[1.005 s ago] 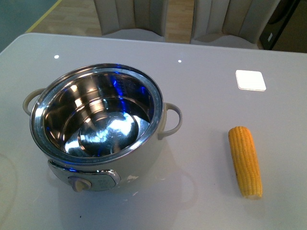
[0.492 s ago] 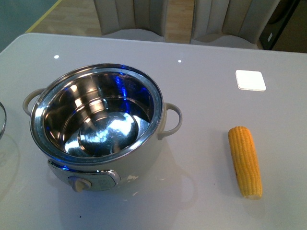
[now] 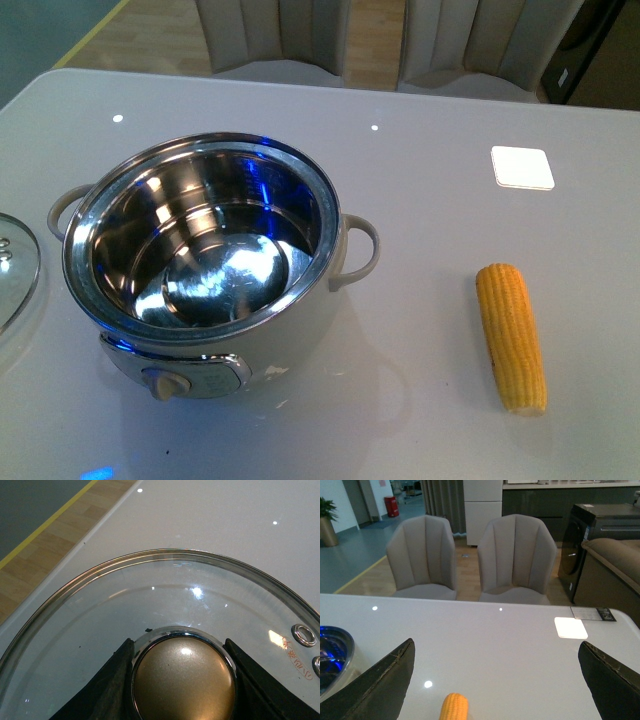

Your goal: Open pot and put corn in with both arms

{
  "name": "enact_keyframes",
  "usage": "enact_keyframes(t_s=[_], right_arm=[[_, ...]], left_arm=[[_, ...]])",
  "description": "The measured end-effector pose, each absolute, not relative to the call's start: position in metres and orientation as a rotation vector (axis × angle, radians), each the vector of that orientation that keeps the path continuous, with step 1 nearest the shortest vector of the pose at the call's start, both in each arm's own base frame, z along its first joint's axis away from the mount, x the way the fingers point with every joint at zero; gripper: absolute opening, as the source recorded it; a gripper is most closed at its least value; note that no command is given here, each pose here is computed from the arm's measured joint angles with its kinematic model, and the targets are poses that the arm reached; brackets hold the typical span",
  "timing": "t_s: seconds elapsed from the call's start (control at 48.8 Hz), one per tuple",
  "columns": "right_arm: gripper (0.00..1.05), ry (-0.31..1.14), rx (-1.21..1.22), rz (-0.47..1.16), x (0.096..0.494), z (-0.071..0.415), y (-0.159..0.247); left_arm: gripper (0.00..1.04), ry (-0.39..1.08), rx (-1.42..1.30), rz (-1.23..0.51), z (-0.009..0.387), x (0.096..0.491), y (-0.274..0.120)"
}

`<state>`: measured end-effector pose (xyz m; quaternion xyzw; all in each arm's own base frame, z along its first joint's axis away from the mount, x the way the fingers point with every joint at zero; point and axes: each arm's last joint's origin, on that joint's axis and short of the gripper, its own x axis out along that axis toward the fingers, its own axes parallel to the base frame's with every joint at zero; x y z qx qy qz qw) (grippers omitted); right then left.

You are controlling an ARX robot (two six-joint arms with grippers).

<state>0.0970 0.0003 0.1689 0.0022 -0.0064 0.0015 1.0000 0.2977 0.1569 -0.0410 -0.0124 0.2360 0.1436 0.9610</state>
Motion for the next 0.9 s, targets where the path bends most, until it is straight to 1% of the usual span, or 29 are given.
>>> enact_keyframes(t_s=[0.226,0.574,0.738,0.903], right_arm=[[0.96,-0.013,0.004,0.003,0.097,0.169,0.000],[0.96,-0.013,0.004,0.003,0.097,0.169,0.000],[0.96,-0.013,0.004,0.003,0.097,0.169,0.000],[0.96,-0.013,0.004,0.003,0.097,0.169,0.000]], left_arm=[[0.45,0.482,-0.026,0.287,-0.054,0.297,0.156],[0.45,0.455,-0.019,0.282,-0.058,0.298,0.156],[0.75,0.458,-0.004,0.285,-0.058,0.298,0.156],[0.96,0.455,0.001,0.292,-0.052,0.300,0.157]])
